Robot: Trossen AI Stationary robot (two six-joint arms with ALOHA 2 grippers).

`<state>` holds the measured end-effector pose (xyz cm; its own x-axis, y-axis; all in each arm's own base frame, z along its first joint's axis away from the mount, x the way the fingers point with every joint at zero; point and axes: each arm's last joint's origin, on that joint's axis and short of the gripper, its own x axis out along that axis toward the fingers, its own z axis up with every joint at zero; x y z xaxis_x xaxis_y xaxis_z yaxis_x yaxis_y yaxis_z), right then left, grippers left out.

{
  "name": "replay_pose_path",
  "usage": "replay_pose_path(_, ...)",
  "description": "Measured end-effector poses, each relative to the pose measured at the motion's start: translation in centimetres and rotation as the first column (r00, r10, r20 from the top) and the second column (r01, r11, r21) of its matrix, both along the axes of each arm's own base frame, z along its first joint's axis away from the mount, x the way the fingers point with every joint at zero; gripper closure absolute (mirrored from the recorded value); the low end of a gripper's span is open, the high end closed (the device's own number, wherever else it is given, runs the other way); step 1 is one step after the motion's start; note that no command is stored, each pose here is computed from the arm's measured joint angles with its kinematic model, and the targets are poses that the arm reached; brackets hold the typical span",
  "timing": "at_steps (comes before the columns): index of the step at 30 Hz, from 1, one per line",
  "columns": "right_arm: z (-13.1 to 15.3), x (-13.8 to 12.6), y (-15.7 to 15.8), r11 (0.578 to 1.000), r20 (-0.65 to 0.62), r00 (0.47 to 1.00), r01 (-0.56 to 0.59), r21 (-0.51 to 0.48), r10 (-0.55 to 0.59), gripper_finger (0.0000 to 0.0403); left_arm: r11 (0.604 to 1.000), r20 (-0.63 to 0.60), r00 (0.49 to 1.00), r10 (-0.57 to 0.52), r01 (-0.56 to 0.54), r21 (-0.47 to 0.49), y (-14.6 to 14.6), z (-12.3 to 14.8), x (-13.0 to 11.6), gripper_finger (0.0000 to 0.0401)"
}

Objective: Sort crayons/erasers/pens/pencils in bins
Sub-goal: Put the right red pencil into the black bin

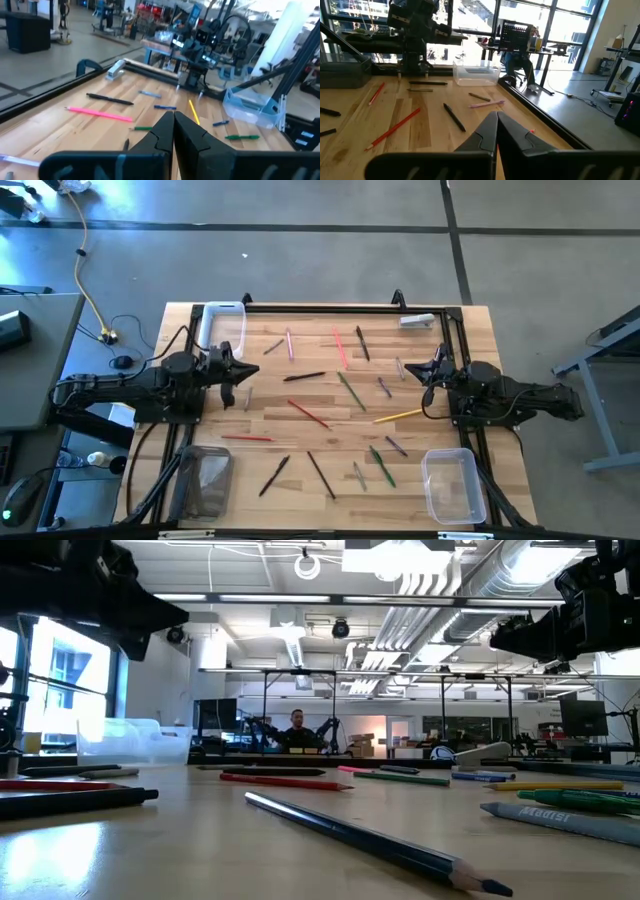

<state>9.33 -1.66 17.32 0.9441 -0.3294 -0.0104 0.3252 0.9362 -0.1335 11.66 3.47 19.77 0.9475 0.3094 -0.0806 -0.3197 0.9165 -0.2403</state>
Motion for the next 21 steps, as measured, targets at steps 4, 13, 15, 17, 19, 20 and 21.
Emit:
replay_pose_path(4,0.0,0.0,0.0,1.0,0.0,1.0,0.0,0.0,0.0,0.0402,1.0,-0.062,0.998,-0.003,0.002,-0.002,0.3,0.7,1.1,0.0401)
replay_pose_path(13,0.0,0.0,0.0,1.0,0.0,1.0,0.0,0.0,0.0,0.0402,1.0,-0.229,0.973,-0.014,0.014,0.0,1.0,2.5,3.6,0.0401)
replay_pose_path(15,0.0,0.0,0.0,1.0,0.0,1.0,0.0,0.0,0.0,0.0402,1.0,-0.279,0.96,-0.018,0.018,-0.001,1.2,2.8,4.2,0.0401)
replay_pose_path(17,0.0,0.0,0.0,1.0,0.0,1.0,0.0,0.0,0.0,0.0402,1.0,-0.332,0.943,-0.024,0.022,-0.008,1.4,3.0,4.8,0.0401)
replay_pose_path(19,0.0,0.0,0.0,1.0,0.0,1.0,0.0,0.0,0.0,0.0402,0.999,-0.378,0.925,-0.032,0.024,-0.024,1.5,3.0,5.4,0.0401)
replay_pose_path(20,0.0,0.0,0.0,1.0,0.0,1.0,0.0,0.0,0.0,0.0402,0.999,-0.4,0.916,-0.036,0.025,-0.032,1.6,3.1,5.7,0.0401)
replay_pose_path(21,0.0,0.0,0.0,1.0,0.0,1.0,0.0,0.0,0.0,0.0402,0.999,-0.422,0.906,-0.039,0.025,-0.04,1.7,3.1,5.9,0.0401)
